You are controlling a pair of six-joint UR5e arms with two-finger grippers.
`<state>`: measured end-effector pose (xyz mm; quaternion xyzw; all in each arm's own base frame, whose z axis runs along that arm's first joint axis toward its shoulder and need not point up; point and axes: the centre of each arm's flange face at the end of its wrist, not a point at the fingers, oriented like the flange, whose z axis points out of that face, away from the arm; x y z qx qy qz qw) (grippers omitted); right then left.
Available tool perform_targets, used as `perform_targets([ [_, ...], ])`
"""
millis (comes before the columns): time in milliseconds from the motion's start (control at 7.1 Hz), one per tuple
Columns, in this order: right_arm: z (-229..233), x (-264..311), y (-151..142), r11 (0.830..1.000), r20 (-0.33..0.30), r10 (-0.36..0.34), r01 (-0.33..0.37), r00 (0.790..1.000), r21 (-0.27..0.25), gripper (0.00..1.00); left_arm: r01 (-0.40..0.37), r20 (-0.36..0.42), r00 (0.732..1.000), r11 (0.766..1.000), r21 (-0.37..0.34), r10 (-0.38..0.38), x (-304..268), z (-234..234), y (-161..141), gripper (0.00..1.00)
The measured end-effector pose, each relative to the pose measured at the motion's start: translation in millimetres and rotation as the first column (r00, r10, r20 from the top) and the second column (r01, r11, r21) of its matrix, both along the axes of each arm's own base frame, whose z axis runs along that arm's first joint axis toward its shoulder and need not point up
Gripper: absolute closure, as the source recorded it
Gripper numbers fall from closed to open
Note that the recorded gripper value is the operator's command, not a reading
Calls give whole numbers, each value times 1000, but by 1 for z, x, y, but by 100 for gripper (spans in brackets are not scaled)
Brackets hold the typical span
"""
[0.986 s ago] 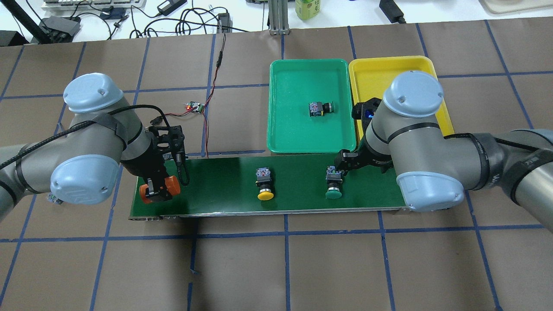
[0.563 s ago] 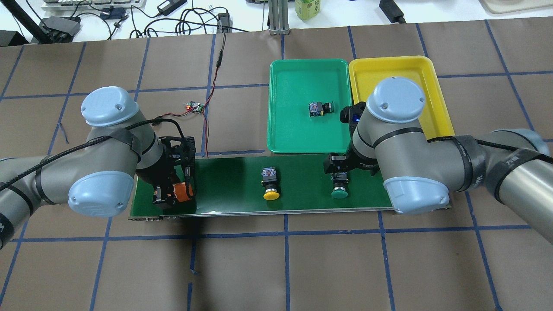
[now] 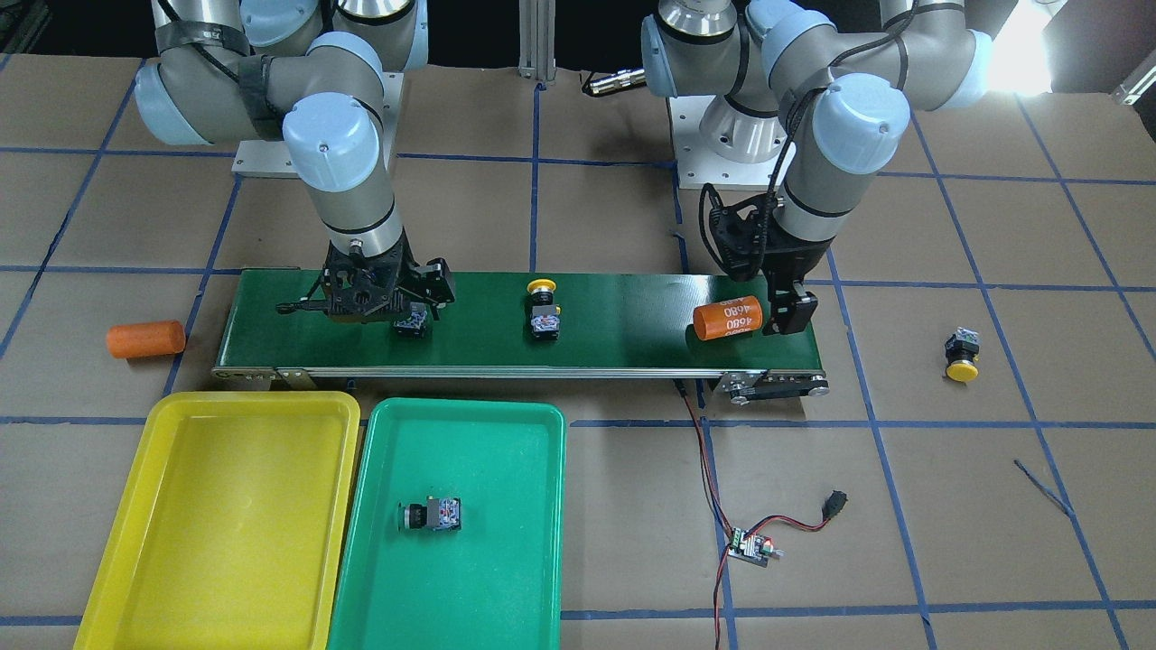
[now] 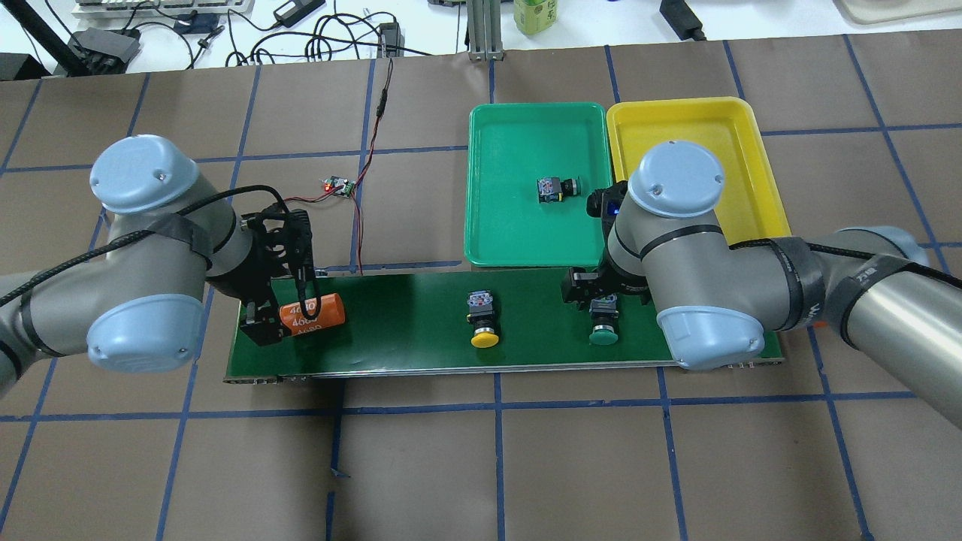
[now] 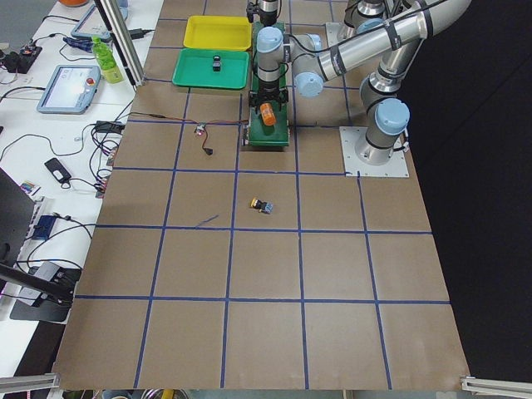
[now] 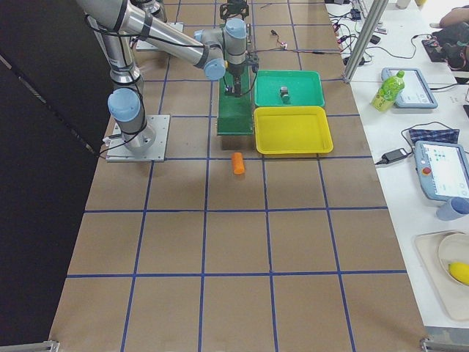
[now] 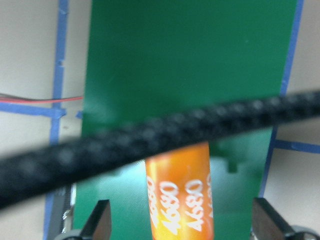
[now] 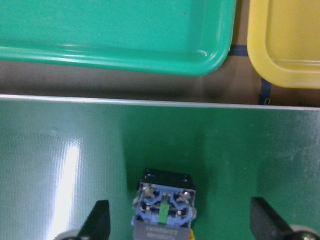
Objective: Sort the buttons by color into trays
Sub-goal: 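Place orange cylinder on belt with left while right grasps green-capped button, then lower the green-capped button into the green tray with the right gripper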
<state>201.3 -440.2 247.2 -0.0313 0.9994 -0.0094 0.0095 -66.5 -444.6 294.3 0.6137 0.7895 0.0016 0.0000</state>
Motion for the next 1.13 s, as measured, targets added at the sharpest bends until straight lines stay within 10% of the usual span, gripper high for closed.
perform_targets([
  [141, -1, 0, -3, 1000, -3, 13, -13, 1000, 1, 99, -87, 0, 996, 996, 5, 87, 40, 5, -7, 0],
  [422, 0, -5, -7, 998, -32, 62, -62, 998, -7, 100, -258, -9, 966, 966, 27, 258, 140, -2, -12, 0],
  [704, 18, -7, -24, 993, -59, 104, -107, 993, -46, 100, -259, -12, 966, 965, 50, 260, 214, -18, -27, 0],
  [1126, 48, 9, -121, 986, -55, 114, -120, 992, -117, 80, -407, -7, 913, 910, 73, 409, 321, -62, -35, 0],
])
